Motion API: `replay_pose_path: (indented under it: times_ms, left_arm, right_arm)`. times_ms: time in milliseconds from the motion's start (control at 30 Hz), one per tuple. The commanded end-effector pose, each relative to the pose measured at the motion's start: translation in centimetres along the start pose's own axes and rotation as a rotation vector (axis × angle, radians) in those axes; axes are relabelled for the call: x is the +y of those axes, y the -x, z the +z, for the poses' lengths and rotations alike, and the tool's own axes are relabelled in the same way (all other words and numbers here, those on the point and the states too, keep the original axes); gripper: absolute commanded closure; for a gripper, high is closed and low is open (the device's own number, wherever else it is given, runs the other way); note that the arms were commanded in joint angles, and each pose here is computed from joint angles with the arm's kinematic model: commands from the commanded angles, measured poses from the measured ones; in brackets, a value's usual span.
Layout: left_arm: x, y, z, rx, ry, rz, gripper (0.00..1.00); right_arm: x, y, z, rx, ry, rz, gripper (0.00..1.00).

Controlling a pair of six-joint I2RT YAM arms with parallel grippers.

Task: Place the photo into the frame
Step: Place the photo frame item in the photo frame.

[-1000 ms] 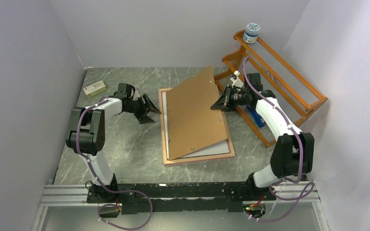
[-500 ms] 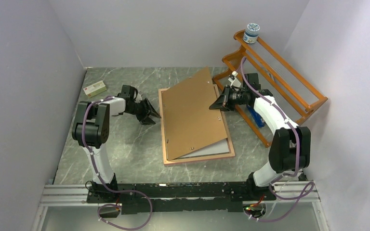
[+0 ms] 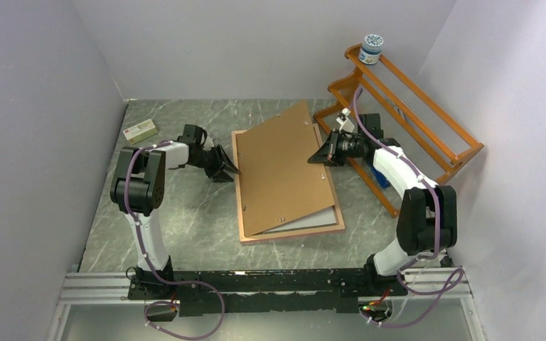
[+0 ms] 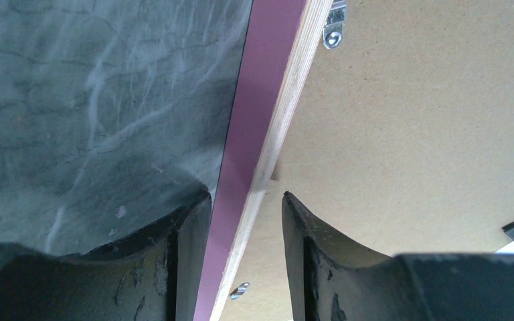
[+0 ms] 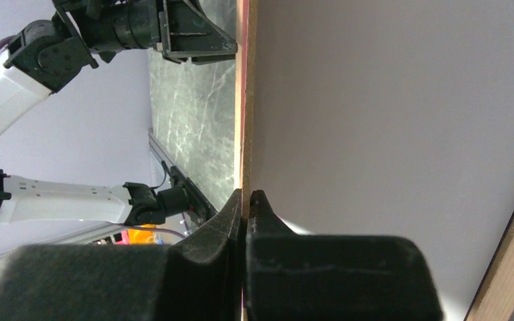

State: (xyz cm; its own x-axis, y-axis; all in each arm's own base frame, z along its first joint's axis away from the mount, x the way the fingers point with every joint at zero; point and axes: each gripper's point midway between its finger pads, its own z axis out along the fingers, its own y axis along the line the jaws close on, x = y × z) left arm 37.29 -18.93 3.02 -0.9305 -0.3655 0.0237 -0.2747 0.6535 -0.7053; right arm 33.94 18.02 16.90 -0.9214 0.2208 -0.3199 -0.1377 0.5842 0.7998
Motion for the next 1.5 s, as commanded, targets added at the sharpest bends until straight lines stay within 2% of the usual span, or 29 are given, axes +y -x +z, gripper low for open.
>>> replay_pose_path:
  times_ms: [0,367,733,900,1167,1467]
  left_arm:
    - [0.0,0.0,0.6,0.005,0.008,0.019,0.51]
    - [0.9,-0.2,0.5,0.000,0.047,0.024,0.52]
    - [1.2,-0.2,0.6,0.002,0.052,0.033,0.50]
    - [1.2,-0.4,0.7,0.007,0.050,0.031,0.50]
    - [1.4,-0.4,0.7,0.007,0.059,0.026,0.51]
    - [2.0,-0.2,0.7,-0.007,0.093,0.018,0.53]
  right_arm:
    - [1.6,2.3,-0.7,-0.156,0.042,-0.174,1.00]
    - [1.7,2.5,-1.2,-0.232,0.060,-0.191,1.00]
    - [1.3,3.2,-0.4,-0.208,0.065,-0.150,1.00]
    - [0.7,2.6,0.0,-0.179,0.063,-0.129,1.00]
    - [-1.3,-0.1,0.6,-0.081,0.015,-0.004,1.00]
    - [-2.5,-1.5,0.7,-0.046,-0.010,0.069,1.00]
